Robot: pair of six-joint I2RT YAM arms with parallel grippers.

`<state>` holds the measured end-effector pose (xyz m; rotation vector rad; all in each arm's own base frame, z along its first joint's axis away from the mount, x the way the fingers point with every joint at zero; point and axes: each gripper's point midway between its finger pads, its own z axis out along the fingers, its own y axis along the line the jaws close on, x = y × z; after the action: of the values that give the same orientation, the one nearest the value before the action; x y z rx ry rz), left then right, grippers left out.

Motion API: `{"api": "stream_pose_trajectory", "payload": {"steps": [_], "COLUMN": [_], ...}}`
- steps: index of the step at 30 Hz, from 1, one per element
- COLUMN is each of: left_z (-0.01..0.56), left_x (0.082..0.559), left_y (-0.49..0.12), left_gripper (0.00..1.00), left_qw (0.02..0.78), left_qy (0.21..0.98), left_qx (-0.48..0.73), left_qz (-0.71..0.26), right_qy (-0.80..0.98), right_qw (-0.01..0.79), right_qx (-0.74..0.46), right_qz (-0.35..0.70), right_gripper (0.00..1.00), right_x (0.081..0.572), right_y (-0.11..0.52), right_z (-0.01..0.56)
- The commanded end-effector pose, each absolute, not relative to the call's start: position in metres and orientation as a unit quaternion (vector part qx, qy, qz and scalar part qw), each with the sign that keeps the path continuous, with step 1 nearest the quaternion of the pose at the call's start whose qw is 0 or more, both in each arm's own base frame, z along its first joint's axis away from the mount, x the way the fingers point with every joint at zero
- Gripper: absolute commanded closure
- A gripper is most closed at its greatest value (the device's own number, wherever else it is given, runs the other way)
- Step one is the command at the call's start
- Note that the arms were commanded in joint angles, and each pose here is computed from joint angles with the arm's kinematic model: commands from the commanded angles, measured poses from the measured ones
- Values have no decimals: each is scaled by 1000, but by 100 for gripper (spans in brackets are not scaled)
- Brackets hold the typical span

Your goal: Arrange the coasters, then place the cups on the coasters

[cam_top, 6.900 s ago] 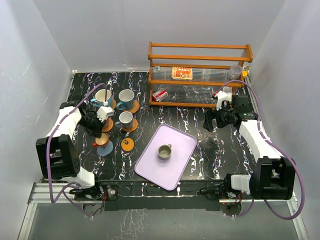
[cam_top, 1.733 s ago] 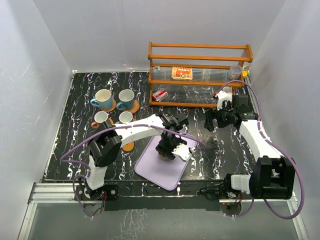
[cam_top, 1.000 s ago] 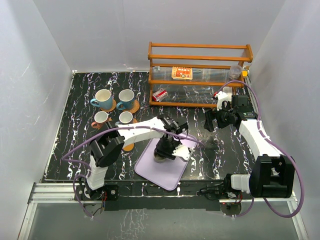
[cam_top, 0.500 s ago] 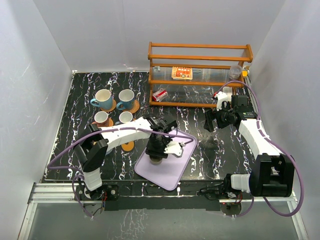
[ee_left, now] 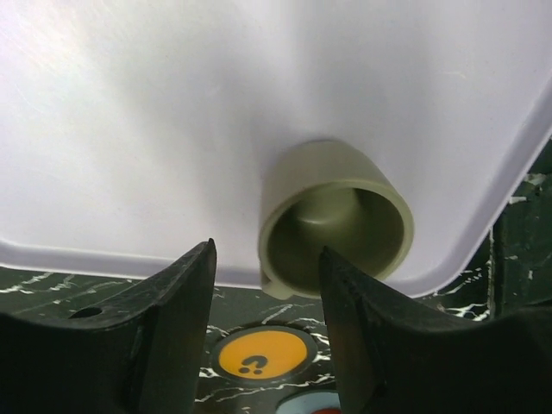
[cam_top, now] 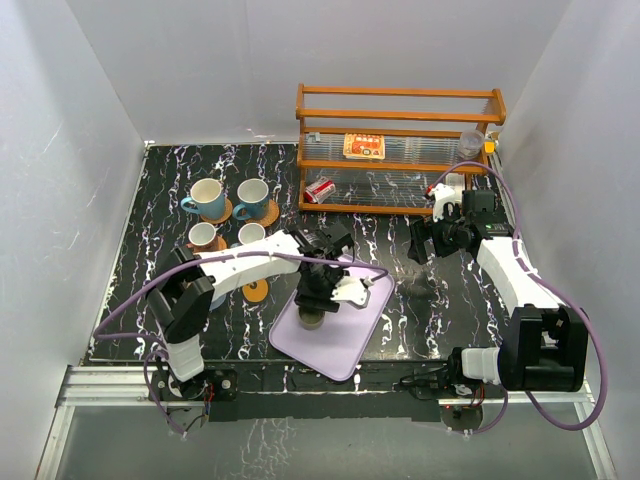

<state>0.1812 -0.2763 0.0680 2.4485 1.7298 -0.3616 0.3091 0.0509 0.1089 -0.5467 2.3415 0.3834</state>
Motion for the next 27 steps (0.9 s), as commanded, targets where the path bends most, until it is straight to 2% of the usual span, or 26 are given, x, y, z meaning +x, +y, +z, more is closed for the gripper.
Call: {"api": "stream_pose_trajectory", "payload": {"steps": [1, 9, 16, 27], "left_z": [76, 71, 69, 65], "left_x": [184, 175, 168, 163], "left_y": [-295, -296, -296, -303], "left_gripper": [50, 53, 63, 72], "left_qw": [73, 49, 37, 35], "left_qy": [544, 521, 514, 518], "left_qx": [823, 835, 838, 833], "left_qz": [-147, -168, -181, -191], "right_qy": [895, 896, 897, 897], "right_qw": [365, 362, 360, 359], "right_qx": [-217, -216, -217, -217], "right_qz": [137, 138, 139, 140], "right_gripper": [2, 2, 2, 2], "right_x": [317, 318, 318, 318], "right_y": [48, 48, 48, 48], "right_z": [116, 114, 113, 113]}}
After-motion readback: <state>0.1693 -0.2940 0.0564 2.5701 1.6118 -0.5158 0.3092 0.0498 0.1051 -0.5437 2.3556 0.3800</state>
